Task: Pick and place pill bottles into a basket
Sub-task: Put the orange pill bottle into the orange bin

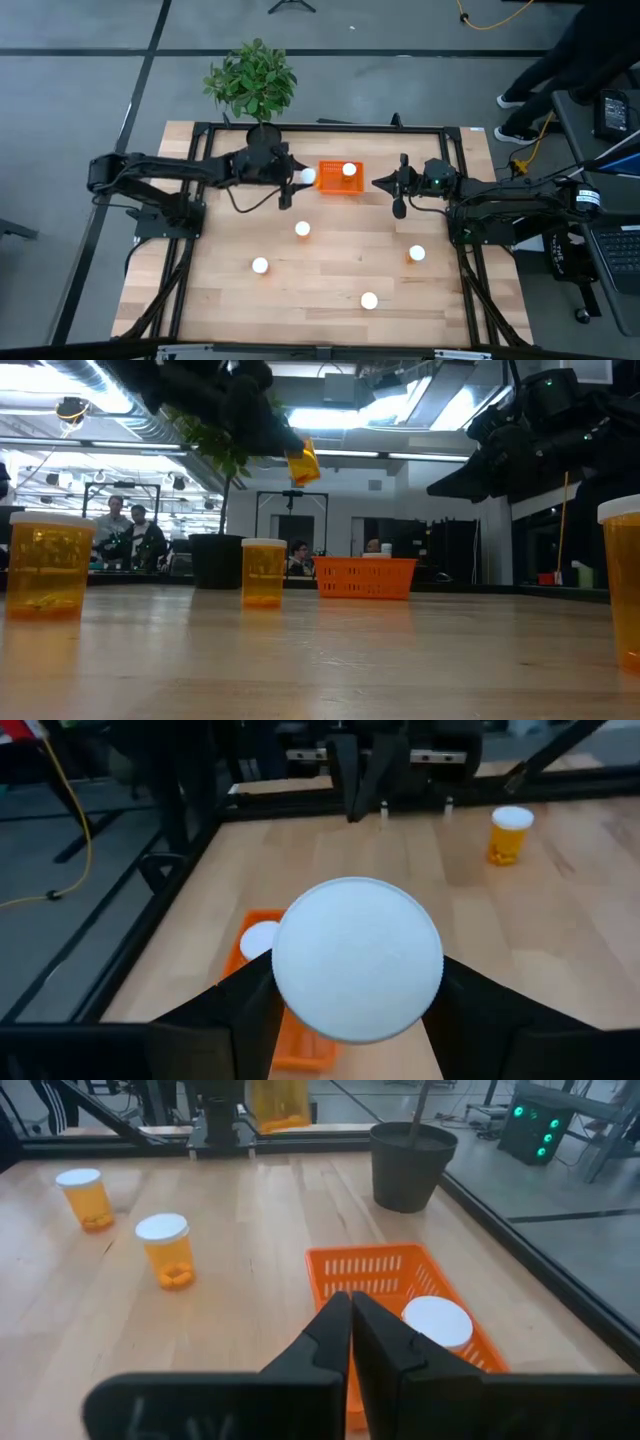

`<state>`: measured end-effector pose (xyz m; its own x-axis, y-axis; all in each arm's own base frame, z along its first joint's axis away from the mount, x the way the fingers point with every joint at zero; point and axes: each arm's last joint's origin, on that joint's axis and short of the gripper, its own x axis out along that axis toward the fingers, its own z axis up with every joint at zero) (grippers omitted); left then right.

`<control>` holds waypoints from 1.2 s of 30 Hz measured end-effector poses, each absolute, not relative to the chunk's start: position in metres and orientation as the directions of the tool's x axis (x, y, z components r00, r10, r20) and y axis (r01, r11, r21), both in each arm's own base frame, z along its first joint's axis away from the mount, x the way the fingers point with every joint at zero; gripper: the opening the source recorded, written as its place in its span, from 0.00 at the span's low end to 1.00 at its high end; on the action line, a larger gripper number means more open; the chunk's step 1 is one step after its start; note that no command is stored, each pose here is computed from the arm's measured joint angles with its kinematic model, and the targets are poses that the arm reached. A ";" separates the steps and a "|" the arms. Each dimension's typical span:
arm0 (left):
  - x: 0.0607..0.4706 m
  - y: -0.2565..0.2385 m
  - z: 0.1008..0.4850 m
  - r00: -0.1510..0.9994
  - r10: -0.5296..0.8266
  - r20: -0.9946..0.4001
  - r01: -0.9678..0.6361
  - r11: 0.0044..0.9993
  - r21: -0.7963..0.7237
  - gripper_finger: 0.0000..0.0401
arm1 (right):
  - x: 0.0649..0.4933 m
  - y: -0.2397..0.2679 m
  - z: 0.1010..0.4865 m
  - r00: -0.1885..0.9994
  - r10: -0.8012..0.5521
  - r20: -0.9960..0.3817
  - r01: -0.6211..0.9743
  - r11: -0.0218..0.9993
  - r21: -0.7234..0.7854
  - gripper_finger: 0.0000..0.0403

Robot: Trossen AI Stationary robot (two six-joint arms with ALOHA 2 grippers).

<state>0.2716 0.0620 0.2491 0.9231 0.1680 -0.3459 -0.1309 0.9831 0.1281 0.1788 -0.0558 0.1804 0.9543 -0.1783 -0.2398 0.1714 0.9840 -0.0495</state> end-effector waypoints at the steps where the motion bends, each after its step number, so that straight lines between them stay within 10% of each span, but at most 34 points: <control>1: 0.274 0.065 0.247 0.930 0.159 -0.332 -0.124 0.985 0.123 0.51 | 0.179 -0.056 0.180 0.954 -0.178 -0.240 0.170 0.984 -0.054 0.04; 36: 0.350 0.146 0.163 0.877 0.191 -0.441 -0.152 0.981 0.123 0.51 | 0.179 -0.056 0.179 0.952 -0.178 -0.249 0.184 0.983 0.000 0.04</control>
<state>0.3497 0.1457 0.1633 0.8768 0.1915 -0.4411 -0.1524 0.9807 0.1229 0.1786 -0.0557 0.1795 0.9521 -0.1777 -0.2487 0.1836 0.9830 0.0005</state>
